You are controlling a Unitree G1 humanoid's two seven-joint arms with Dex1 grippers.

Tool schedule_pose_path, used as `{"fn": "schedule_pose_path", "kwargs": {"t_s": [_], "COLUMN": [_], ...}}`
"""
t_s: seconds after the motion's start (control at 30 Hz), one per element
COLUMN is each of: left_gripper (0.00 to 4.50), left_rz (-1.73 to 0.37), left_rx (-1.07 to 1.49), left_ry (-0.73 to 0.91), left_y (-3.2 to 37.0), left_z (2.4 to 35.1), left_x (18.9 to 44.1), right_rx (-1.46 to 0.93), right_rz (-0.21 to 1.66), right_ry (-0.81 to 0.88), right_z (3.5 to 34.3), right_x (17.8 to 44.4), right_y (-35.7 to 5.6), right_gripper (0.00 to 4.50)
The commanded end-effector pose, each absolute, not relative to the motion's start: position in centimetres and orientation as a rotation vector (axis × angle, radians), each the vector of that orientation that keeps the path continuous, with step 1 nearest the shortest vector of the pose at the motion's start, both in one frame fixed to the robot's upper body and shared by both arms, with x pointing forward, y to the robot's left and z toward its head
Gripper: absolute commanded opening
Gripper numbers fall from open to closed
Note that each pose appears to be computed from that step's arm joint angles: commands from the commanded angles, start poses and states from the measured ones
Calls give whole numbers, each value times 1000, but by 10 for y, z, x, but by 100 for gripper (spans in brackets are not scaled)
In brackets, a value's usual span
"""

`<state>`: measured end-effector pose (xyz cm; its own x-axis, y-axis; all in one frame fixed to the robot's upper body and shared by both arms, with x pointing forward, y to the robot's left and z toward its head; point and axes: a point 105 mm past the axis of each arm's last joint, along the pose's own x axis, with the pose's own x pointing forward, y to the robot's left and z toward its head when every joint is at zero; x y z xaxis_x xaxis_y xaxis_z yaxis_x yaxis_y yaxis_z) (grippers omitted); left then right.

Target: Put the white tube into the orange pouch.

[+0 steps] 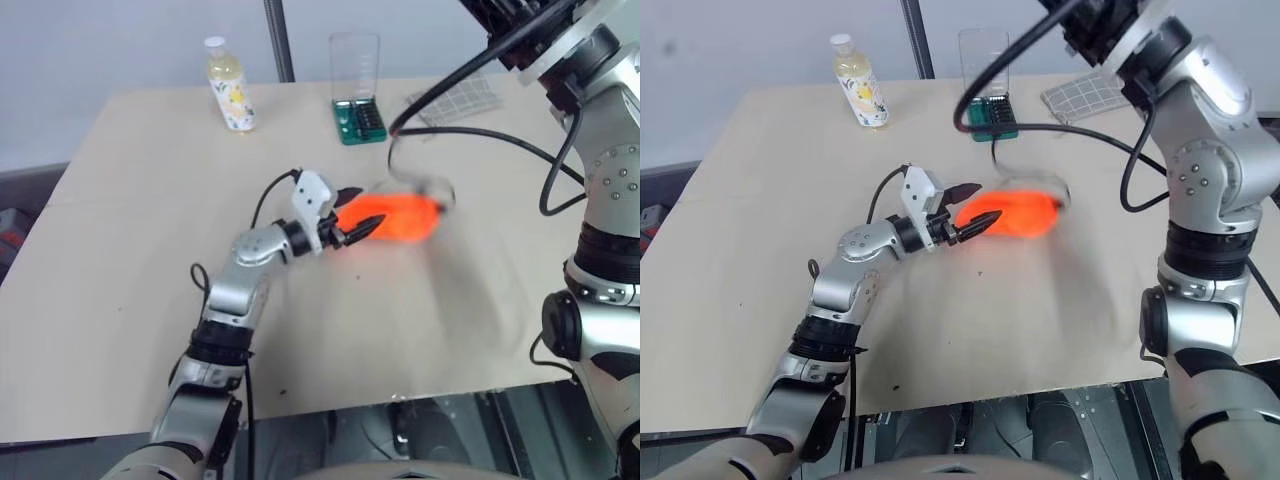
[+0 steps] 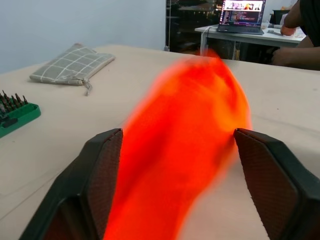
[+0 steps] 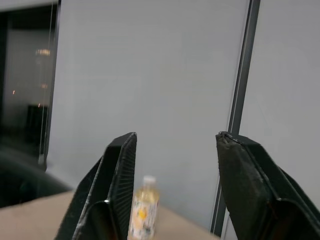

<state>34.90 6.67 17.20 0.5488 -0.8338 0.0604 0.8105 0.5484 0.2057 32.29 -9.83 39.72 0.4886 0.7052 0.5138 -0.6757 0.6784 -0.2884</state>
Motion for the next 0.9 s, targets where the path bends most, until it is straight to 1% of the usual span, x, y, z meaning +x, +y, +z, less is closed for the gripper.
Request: {"fn": "schedule_pose_path", "kwargs": {"t_s": [0.03,0.13,0.23,0.37,0.47,0.53,0.6,0.67,0.73,0.83,0.9], "left_gripper": [346,346,346,346,346,346,346,346,346,346,346], "left_rz": [-944,-925,-881,-780,-729,-691,-649,-602,-577,-559,-562], "left_rx": [167,168,181,196,230,226,236,219,210,210,190], "left_ry": [-196,-173,-116,22,116,162,198,230,244,250,227], "left_y": [80,93,114,156,179,192,206,220,227,229,225], "left_z": [183,181,173,147,127,118,110,103,97,91,95], "left_x": [342,331,316,289,269,257,246,233,227,222,223], "right_rx": [-99,-148,-155,-161,-147,-191,-209,-204,-202,-178,-166], "right_rz": [805,774,751,790,786,770,758,725,732,762,780], "right_ry": [-628,-514,-367,-142,-12,89,157,174,166,172,167], "right_z": [391,364,323,250,207,174,151,138,132,126,127], "right_x": [322,330,336,327,319,313,306,302,297,290,289], "right_y": [-117,-138,-161,-184,-205,-226,-246,-267,-276,-281,-281], "right_gripper": [225,225,225,225,225,225,225,225,225,225,225]}}
